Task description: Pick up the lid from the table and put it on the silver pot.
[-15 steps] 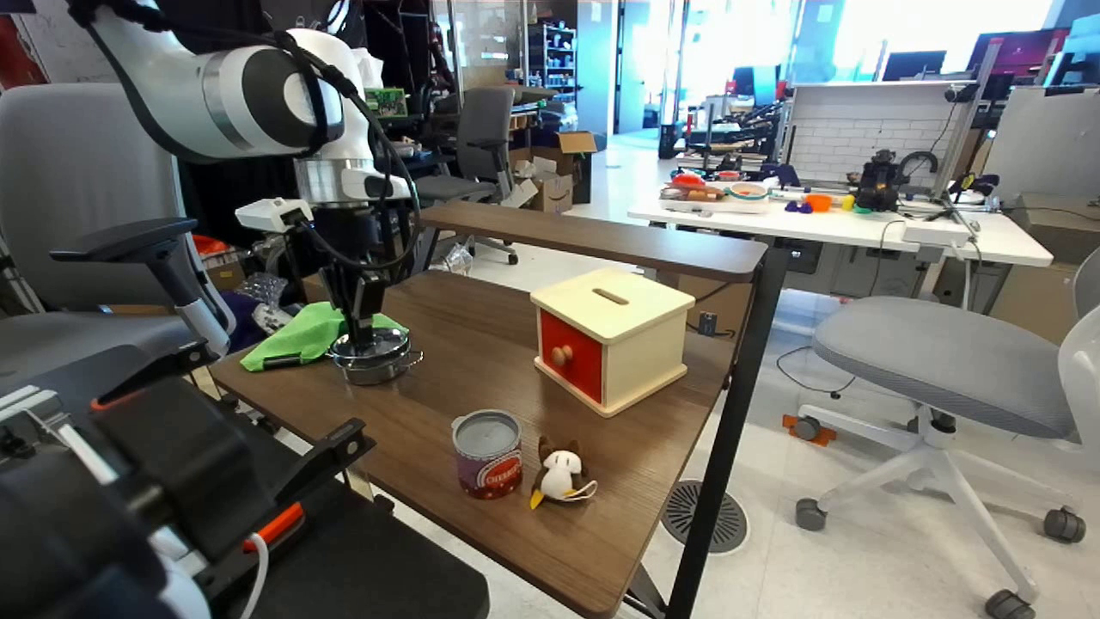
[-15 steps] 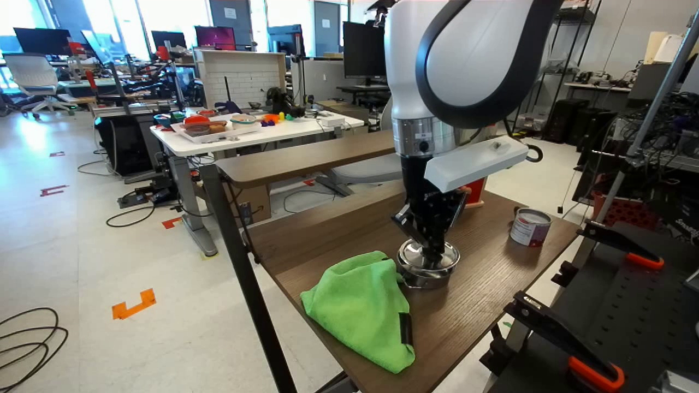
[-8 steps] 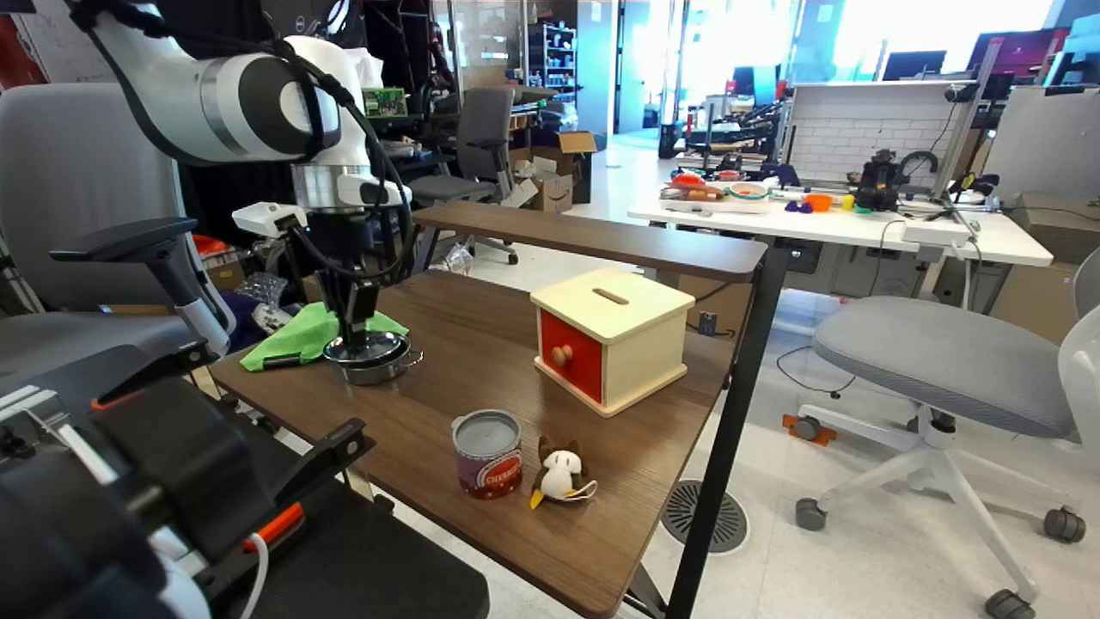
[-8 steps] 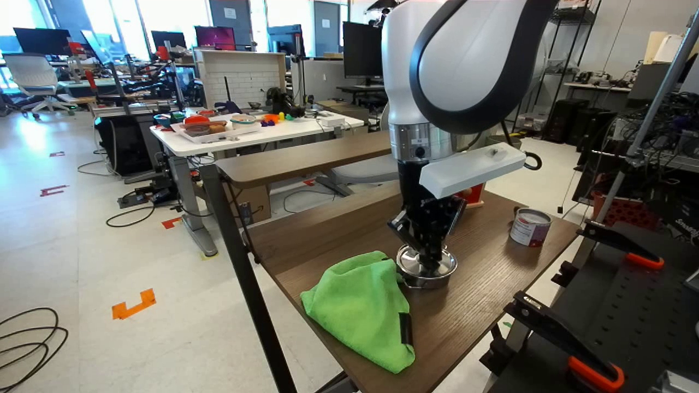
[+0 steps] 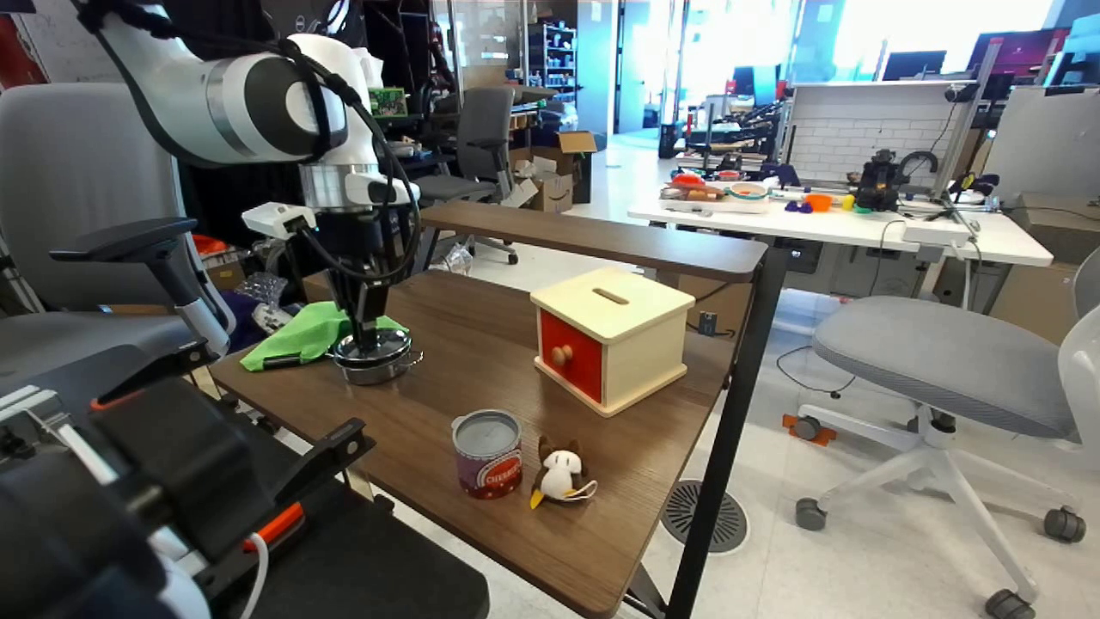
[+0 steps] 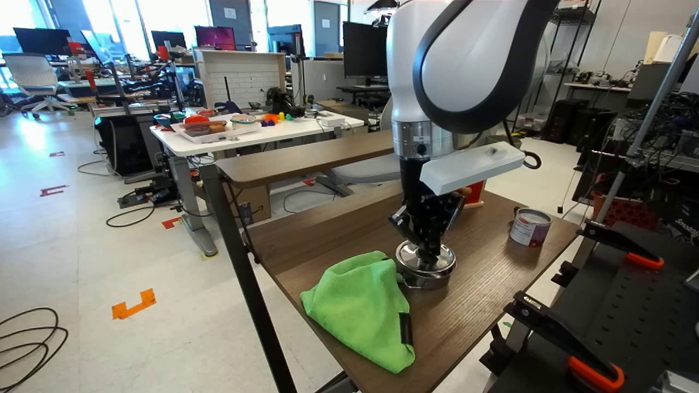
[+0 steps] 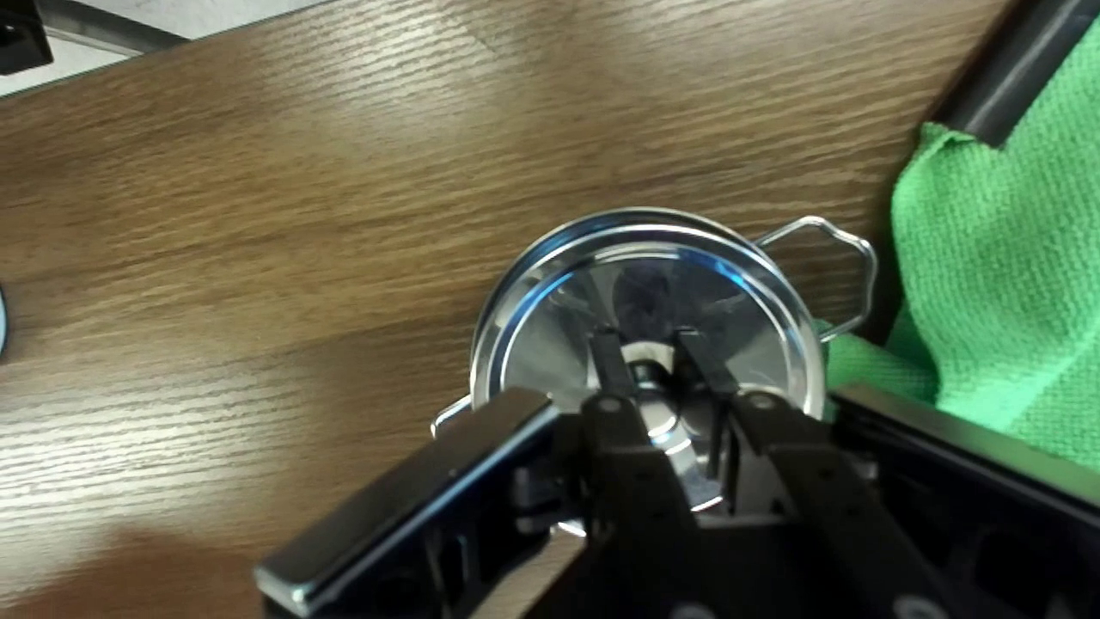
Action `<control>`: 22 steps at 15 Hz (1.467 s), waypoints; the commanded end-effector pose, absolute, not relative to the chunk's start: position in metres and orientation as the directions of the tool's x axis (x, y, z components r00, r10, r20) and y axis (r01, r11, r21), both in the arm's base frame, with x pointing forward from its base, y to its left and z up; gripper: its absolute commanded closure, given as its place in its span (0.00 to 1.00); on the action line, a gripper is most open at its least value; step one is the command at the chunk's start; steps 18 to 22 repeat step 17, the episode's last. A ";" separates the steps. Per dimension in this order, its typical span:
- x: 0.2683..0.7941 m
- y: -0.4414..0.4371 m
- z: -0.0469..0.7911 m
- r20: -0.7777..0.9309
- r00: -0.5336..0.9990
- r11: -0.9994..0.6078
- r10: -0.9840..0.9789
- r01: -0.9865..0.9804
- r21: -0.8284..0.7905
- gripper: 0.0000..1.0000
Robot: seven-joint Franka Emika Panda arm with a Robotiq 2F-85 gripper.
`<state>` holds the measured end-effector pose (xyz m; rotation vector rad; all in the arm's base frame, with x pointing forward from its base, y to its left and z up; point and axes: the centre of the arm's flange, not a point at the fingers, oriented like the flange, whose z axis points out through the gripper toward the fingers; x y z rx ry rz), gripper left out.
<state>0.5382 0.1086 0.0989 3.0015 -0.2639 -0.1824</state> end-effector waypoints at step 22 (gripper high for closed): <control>0.556 0.111 0.161 -0.082 0.981 -0.982 -0.177 -0.171 0.074 0.00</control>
